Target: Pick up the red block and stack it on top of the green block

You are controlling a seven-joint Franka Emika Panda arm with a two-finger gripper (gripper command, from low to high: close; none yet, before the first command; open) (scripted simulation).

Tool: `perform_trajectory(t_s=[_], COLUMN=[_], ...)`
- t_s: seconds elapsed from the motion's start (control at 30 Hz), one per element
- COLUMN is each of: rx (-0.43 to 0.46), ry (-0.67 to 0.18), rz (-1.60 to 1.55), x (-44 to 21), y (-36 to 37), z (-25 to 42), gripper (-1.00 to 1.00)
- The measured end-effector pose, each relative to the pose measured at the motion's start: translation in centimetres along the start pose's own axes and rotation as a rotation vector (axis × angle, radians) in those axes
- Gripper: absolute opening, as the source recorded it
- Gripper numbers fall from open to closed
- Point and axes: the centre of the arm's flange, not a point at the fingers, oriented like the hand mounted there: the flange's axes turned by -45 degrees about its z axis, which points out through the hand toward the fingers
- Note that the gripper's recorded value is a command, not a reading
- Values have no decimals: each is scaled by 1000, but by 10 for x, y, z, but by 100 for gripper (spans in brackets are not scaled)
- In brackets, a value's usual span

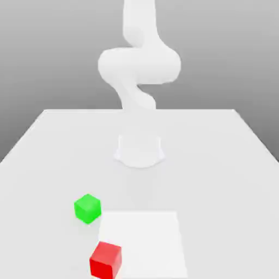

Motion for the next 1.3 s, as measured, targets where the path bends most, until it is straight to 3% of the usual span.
perform_trajectory(t_s=[0.37,0.8,0.97,1.0,1.3], rx=[-50,-114,-122,-122,-122], ry=[-314,-678,-719,-720,-720], rz=[111,250,265,265,265], x=[-49,-209,-262,-270,-259], y=[29,67,71,71,71], z=[210,397,448,457,445], gripper=[0,0,0,-100,-100])
